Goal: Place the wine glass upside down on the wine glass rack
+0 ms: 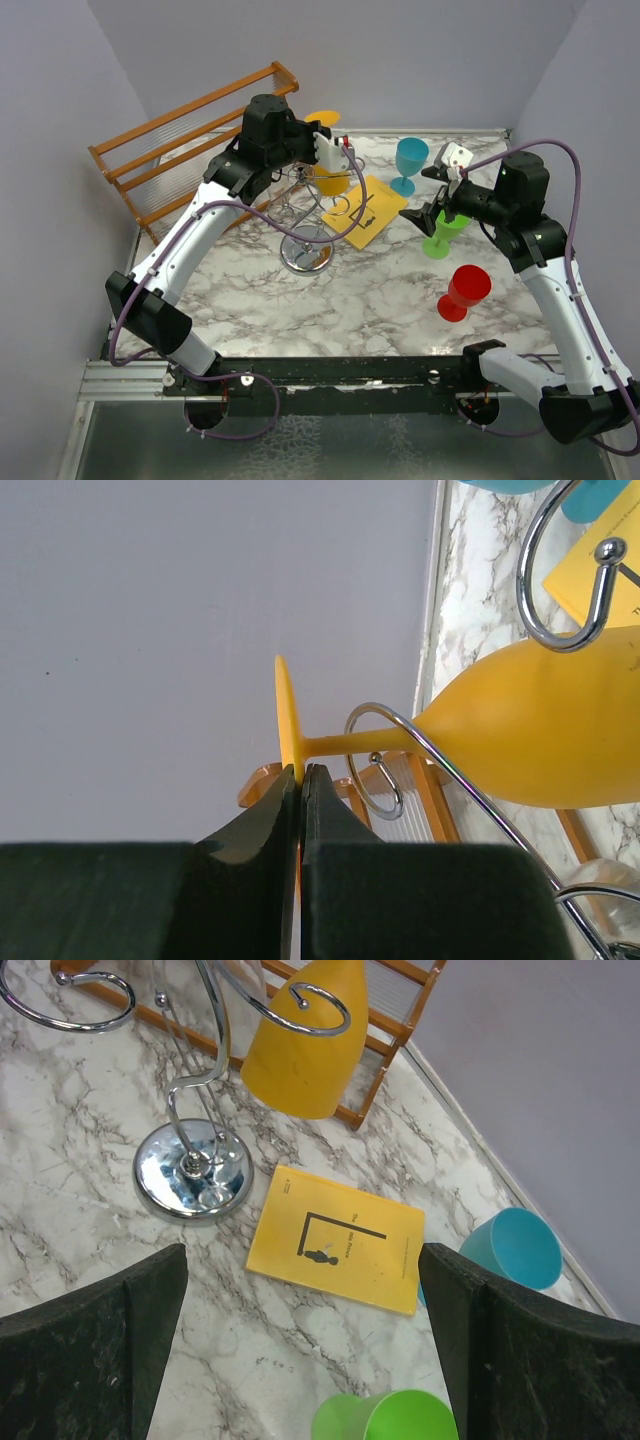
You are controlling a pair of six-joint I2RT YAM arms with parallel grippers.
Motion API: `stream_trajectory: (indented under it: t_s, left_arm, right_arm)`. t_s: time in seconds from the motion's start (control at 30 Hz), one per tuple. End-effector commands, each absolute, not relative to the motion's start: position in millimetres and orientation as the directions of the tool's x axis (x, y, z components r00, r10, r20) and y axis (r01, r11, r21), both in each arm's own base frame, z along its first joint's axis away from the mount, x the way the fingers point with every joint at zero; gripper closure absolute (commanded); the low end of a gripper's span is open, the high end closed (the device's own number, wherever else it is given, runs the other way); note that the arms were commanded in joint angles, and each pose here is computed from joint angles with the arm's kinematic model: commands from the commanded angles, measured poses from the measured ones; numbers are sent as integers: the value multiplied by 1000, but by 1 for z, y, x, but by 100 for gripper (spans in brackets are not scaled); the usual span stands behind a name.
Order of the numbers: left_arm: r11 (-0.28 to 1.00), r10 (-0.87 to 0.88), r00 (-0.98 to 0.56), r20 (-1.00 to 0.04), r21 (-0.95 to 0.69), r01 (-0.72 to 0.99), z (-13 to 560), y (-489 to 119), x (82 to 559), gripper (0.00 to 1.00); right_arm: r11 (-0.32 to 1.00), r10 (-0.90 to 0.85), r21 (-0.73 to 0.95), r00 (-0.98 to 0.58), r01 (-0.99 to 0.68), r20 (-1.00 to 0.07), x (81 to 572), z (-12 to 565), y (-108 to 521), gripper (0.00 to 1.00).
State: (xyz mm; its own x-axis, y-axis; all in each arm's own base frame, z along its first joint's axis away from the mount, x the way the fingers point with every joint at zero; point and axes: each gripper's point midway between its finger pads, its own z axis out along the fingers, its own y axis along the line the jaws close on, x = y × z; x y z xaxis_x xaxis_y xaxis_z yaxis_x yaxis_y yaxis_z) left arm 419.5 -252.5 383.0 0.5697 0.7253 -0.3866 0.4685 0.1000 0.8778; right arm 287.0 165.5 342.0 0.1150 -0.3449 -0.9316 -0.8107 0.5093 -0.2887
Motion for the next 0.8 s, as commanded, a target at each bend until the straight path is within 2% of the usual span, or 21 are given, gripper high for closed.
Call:
stream_trajectory:
  t_s: [0.0,0.4,0.77]
  left_arm:
    - [141,749,522,-408,868,476,379,-246,424,100]
    - [196,723,511,-466,847,495,382,-255,430,100]
    - [180,761,476,-441,848,498,381,-244,427,100]
  right_arm:
    - [527,-352,-327,149,-785,-924,289,348,161,2]
    - [529,-354,-329,149,-782,-923,290,347,160,2]
    - [529,-355,-335,155,-780,-922,289,346,160,2]
